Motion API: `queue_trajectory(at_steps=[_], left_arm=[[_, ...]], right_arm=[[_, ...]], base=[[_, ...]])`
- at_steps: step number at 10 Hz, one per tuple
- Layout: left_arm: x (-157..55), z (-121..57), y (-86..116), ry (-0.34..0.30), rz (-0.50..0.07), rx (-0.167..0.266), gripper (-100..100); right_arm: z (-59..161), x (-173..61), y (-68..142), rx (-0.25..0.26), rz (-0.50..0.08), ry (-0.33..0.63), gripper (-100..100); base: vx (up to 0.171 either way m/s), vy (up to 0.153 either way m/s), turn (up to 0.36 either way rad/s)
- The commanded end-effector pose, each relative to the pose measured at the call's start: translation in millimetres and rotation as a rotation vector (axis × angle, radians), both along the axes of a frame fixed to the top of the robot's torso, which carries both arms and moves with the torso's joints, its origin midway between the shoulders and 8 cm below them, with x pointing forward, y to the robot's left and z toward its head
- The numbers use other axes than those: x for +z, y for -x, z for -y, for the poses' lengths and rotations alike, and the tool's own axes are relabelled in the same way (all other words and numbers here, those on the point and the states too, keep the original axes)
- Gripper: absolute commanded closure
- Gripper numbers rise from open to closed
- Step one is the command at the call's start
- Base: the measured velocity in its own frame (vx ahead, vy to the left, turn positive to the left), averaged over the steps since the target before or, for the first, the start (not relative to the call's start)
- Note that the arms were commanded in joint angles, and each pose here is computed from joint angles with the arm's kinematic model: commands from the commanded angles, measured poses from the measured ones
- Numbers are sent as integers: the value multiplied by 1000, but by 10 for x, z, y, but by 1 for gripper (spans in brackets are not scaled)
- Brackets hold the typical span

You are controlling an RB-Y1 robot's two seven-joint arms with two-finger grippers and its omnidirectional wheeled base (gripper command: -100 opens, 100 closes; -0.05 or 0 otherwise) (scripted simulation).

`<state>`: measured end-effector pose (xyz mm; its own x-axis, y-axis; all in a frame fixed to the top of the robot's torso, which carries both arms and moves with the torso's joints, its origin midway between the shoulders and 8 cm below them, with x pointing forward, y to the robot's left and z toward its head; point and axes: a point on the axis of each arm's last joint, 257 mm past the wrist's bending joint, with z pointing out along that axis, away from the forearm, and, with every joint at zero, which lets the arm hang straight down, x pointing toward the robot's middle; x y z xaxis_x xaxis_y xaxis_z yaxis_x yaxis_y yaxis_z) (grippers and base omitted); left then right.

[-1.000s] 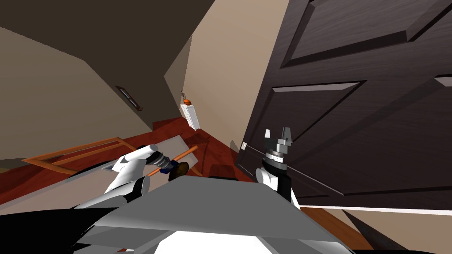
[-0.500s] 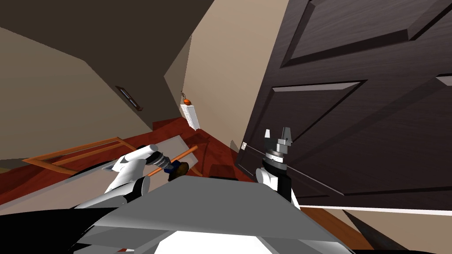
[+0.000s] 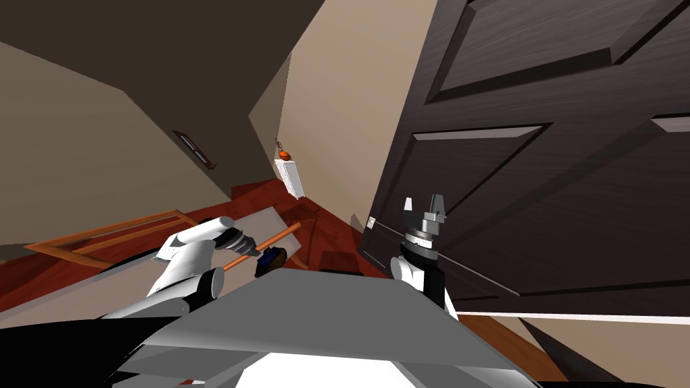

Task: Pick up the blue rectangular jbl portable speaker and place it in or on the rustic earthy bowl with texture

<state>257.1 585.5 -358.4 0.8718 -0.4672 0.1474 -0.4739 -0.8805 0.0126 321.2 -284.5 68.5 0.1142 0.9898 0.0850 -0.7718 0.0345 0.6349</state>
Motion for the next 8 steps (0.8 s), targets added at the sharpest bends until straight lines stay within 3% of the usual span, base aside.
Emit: queue_trajectory(at_steps=[1,4,5,8], left_arm=[[105,-24,22,2,-1,1,-100],[177,-48,11,0,1,1,-100],[186,-44,16,2,-1,2,0],[185,-44,15,2,0,2,0]], right_arm=[[0,0,0,0,0,0,0],[0,0,0,0,0,0,0],[0,0,0,0,0,0,0],[0,0,0,0,0,0,0]], base=[[0,-15,-10],[-2,-11,-6],[0,0,0],[0,0,0]])
